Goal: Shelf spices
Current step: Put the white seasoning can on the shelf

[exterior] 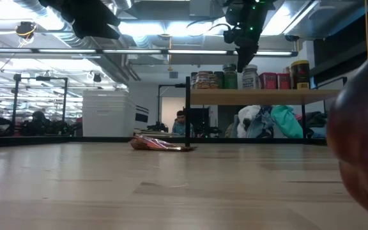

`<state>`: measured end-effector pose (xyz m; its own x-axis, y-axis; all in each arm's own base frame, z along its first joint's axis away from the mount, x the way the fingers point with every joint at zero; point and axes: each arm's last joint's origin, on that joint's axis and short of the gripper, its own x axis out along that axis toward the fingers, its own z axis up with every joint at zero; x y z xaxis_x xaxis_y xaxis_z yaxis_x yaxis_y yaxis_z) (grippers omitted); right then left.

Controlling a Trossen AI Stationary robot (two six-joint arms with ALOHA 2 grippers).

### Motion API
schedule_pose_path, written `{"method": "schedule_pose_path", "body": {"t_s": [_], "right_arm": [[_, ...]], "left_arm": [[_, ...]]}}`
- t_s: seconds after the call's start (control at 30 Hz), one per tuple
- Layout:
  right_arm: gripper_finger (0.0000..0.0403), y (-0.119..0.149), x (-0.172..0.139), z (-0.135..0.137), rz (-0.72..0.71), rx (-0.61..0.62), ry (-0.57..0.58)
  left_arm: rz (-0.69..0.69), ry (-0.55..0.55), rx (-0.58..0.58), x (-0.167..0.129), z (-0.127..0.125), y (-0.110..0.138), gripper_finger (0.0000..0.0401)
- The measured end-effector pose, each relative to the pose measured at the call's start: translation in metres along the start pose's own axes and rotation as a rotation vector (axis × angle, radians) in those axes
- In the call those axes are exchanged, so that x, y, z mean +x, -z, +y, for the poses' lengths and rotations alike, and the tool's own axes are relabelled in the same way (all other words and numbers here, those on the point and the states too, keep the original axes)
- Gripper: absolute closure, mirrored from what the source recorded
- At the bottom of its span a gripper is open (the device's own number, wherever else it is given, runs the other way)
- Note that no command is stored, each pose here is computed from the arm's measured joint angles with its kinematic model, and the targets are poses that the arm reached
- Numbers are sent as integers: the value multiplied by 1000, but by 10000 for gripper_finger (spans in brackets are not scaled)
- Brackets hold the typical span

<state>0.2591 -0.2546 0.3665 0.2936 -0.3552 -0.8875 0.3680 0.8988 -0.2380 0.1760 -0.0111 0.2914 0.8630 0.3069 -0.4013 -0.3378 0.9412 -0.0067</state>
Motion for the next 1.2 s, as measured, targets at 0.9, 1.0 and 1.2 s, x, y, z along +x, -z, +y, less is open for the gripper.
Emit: {"method": "schedule_pose_path", "body": {"t_s": [0.9,1.0,1.2], "right_arm": [[139,4,-22,0,47,57,-1],[139,8,-17,-1,84,61,17],[139,13,-9,-5,104,75,-10]], "left_arm": [[1,8,-15,-1,-1,0,146],[1,13,-13,-1,-2,0,146],[1,12,-12,-1,-2,0,146]]}}
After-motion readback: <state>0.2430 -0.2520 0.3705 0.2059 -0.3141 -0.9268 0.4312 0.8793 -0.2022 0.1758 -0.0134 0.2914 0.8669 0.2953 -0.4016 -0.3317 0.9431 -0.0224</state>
